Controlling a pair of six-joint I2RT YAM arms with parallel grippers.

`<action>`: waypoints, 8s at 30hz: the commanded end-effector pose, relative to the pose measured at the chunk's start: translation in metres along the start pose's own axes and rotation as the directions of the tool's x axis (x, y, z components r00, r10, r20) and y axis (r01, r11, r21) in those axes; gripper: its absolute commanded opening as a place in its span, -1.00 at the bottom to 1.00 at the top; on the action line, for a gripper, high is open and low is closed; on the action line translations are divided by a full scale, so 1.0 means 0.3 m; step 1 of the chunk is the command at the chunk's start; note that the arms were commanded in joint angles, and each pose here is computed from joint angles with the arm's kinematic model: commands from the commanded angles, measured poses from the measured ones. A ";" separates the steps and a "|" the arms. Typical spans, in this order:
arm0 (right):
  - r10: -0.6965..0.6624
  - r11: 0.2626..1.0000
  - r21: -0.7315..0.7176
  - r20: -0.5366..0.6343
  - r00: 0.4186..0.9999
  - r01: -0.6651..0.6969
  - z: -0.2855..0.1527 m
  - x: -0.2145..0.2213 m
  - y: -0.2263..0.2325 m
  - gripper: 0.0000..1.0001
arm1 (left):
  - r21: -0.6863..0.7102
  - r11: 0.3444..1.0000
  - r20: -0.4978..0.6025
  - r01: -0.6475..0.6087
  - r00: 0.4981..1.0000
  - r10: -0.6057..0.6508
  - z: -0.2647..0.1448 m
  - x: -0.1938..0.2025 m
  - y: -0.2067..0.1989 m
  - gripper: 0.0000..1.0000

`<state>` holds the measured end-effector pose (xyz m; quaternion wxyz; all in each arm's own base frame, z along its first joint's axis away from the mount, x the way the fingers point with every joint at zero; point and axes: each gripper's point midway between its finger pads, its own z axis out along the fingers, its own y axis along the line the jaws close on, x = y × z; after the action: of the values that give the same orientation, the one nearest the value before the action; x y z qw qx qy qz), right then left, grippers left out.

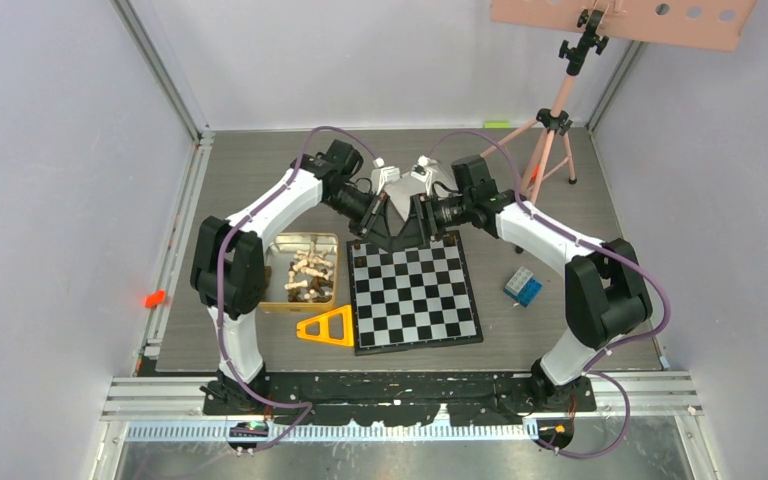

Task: Set up the chess pieces on the board
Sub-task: Place the chess piece on the chessboard, then pick up the chess piece from the storage box.

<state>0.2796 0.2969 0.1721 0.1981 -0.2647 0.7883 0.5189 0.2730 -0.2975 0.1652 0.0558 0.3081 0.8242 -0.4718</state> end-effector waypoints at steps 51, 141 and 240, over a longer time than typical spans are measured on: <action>0.220 0.953 -0.254 0.211 0.952 -0.164 -0.143 -0.254 0.167 -0.99 | -0.196 0.697 0.413 -0.690 0.587 0.697 -0.197 -0.230 -0.189 0.09; 0.089 0.961 0.206 0.397 0.913 -0.183 -0.584 -0.042 -0.200 0.21 | -0.257 0.512 -0.906 -0.820 0.389 0.168 0.054 0.083 0.411 -0.56; 0.106 0.957 0.208 0.396 0.912 -0.202 -0.595 -0.036 -0.224 0.16 | -0.843 0.516 -0.194 -0.153 0.981 -0.026 -0.529 0.381 0.550 -0.08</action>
<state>0.3220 0.1139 0.1939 0.3247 -0.0561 0.8153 0.4761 0.2770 -0.0547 0.0905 0.0985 0.3291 0.9390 0.0164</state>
